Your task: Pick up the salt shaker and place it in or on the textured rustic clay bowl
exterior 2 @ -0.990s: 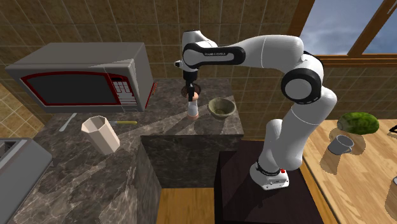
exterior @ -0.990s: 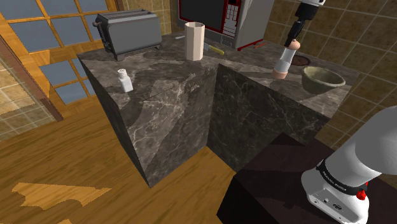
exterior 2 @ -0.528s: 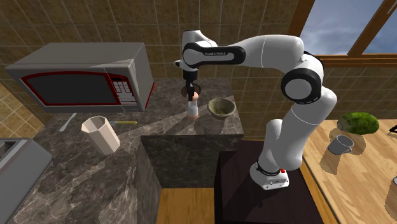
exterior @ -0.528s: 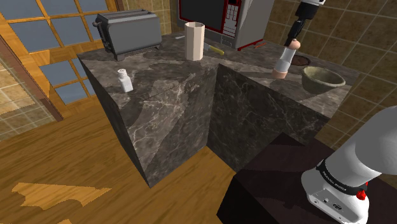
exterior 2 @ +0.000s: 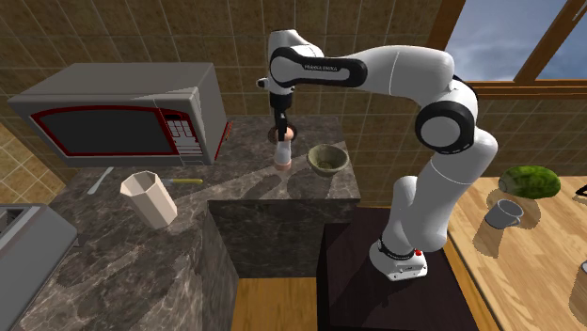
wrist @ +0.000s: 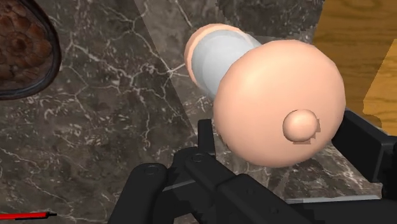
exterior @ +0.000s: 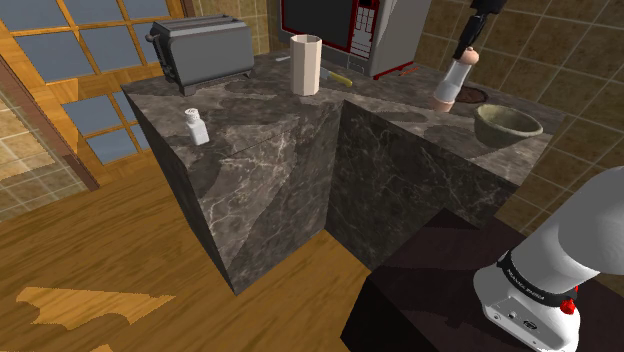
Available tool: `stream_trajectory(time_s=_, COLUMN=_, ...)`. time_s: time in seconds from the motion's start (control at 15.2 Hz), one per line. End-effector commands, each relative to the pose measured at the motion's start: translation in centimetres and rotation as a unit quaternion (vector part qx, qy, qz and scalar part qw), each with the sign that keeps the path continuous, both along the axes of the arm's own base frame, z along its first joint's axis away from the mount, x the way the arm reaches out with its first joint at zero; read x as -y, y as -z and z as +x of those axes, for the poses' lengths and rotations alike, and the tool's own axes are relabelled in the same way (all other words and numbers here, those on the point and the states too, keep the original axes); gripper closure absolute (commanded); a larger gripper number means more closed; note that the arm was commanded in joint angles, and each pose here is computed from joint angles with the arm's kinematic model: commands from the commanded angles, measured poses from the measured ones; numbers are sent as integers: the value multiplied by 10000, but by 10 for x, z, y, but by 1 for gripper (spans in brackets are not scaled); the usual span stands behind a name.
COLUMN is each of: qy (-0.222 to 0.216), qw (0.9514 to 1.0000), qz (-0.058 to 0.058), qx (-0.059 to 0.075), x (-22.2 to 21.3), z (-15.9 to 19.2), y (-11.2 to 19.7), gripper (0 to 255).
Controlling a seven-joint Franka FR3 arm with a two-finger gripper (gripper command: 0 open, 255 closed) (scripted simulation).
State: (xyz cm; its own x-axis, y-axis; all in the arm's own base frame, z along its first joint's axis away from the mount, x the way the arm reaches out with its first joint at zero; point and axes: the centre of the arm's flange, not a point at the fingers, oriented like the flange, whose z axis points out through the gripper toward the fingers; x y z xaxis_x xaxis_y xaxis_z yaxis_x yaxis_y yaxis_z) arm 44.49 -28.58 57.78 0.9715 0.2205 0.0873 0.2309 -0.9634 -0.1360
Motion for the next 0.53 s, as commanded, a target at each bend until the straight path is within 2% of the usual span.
stream_trajectory(time_s=0.0, qy=0, qw=10000, qz=0, qx=-1, x=0, z=0, y=-11, gripper=255)
stream_trajectory(time_s=0.46, qy=0, qw=10000, qz=0, qx=-1, x=0, z=0, y=-48, gripper=255)
